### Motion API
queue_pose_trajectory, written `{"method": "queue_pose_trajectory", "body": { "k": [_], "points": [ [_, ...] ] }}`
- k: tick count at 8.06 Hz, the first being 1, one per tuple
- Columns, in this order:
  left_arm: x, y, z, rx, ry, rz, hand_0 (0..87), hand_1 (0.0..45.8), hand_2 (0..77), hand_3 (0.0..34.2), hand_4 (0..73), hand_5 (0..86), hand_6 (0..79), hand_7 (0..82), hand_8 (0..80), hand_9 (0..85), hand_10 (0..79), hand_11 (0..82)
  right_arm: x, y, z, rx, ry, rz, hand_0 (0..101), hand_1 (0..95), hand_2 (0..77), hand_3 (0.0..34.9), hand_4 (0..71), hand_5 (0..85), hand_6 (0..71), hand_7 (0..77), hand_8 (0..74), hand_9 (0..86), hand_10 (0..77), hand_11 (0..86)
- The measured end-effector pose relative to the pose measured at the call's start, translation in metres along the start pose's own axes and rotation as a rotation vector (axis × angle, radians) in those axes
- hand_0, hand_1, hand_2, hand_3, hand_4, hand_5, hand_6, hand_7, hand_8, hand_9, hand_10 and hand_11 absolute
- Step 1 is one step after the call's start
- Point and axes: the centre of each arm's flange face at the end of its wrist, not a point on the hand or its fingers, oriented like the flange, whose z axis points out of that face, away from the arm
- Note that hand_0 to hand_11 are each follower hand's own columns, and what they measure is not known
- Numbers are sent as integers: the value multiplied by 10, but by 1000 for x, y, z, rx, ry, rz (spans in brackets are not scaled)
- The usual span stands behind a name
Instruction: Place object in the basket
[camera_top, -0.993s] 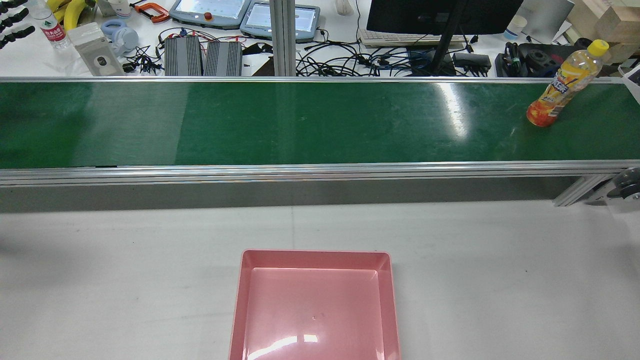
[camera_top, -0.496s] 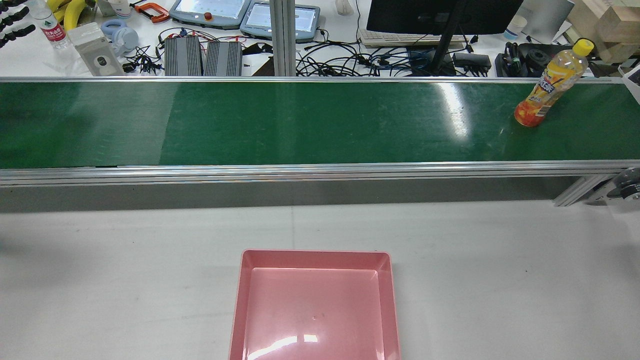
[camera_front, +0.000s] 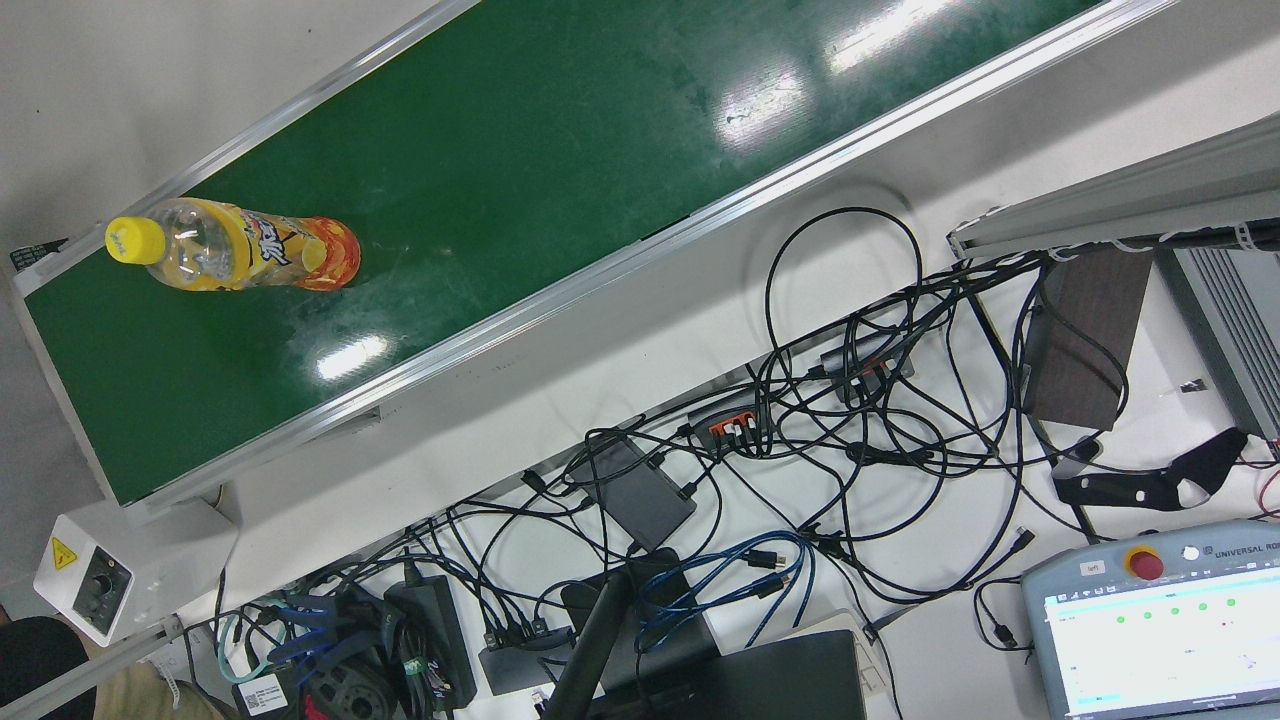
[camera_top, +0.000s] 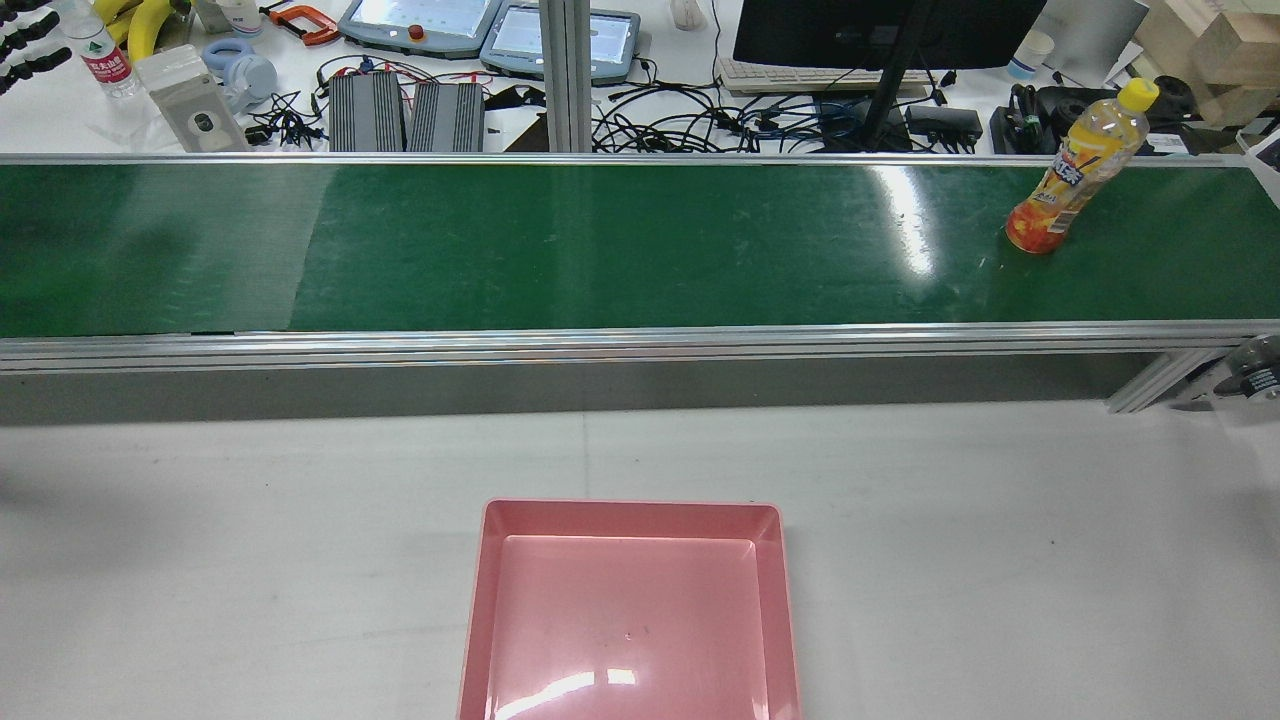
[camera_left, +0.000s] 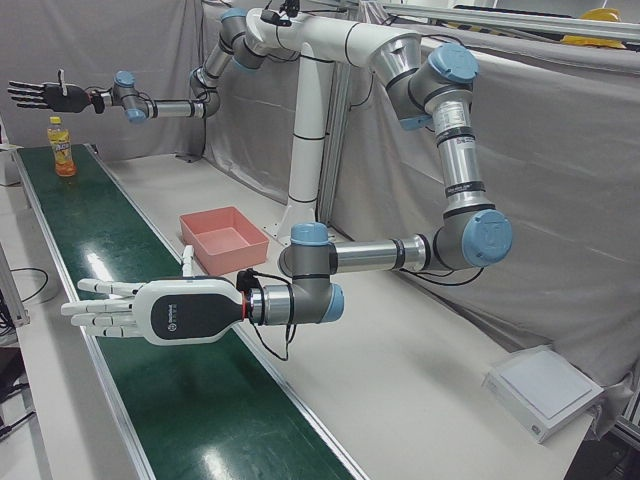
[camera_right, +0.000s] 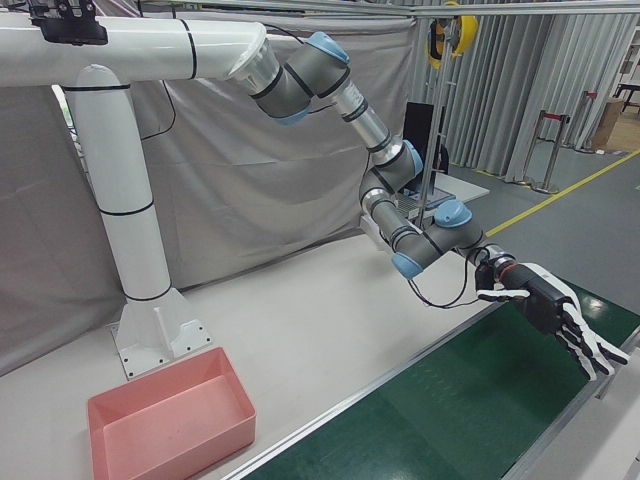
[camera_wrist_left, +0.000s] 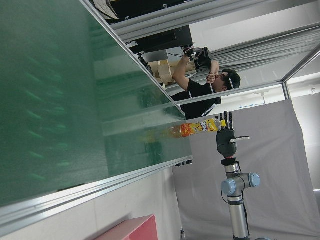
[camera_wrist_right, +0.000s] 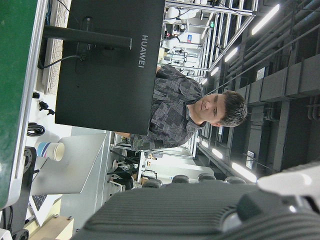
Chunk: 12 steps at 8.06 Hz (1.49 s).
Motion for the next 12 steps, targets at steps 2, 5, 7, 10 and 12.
{"method": "queue_pose_trajectory", "body": {
  "k": [2,5,7,10,12],
  "points": [
    [0,2,2,-2,0,0,504,60,0,0,174,93,0,5,38,82,76,120,0,0,0,-1,0,0,2,0,5,3,0,0,0,5,0,0,0,0],
    [0,4,4,-4,0,1,504,60,0,0,174,93,0,5,38,82,76,131,0,0,0,0,0,0,2,0,5,3,0,0,0,5,0,0,0,0],
    [0,4,5,-4,0,1,503,60,0,0,174,93,0,5,38,82,76,131,0,0,0,0,0,0,3,0,5,3,0,0,0,5,0,0,0,0],
    [1,5,5,-7,1,1,505,60,0,0,174,93,0,5,38,82,76,120,0,0,0,0,0,0,3,0,5,2,0,0,0,5,0,0,0,0],
    [1,6,5,-7,1,1,503,60,0,0,174,93,0,5,38,82,76,120,0,0,0,-1,0,0,3,0,5,3,0,0,0,5,0,0,0,0]
  ]
}}
